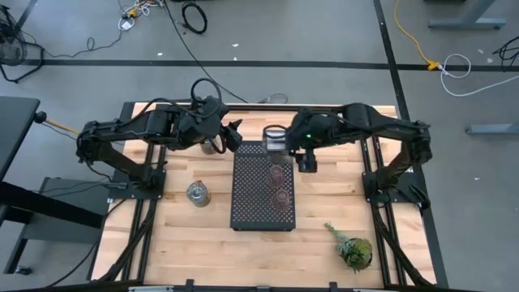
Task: Pick & Place candle stick holders
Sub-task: Put the top silver scented candle on the shelf
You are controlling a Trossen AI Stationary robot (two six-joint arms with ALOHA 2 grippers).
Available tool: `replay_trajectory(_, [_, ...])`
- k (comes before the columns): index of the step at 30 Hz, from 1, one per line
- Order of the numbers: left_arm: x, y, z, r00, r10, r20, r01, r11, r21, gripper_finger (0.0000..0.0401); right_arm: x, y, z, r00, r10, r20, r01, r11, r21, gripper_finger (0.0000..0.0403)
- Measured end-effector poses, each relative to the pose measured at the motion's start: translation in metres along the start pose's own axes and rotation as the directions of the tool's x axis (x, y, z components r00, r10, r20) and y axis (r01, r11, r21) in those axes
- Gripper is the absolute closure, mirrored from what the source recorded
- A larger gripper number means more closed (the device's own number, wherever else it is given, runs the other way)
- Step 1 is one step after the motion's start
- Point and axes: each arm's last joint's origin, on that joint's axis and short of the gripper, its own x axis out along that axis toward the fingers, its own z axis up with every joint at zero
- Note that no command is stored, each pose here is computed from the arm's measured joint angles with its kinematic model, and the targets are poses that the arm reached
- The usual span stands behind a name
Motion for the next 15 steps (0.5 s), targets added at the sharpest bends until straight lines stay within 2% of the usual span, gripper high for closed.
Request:
replay_trajectory(7, [0.0,0.001,-0.003,0.999,-0.007,-0.032,0.007,1.0,0.022,0.0163,-0.012,-0.006,0.026,0.993,-0.011,0.113,0.008,1.0,0.03,0.0094])
replay_trajectory(15, [0.0,0.005,-0.011,0.995,0.031,-0.099,-0.022,0.996,0.09,0.0163,0.012,0.001,0.034,0.987,-0.159,0.023,0.16,0.983,-0.088,0.0094])
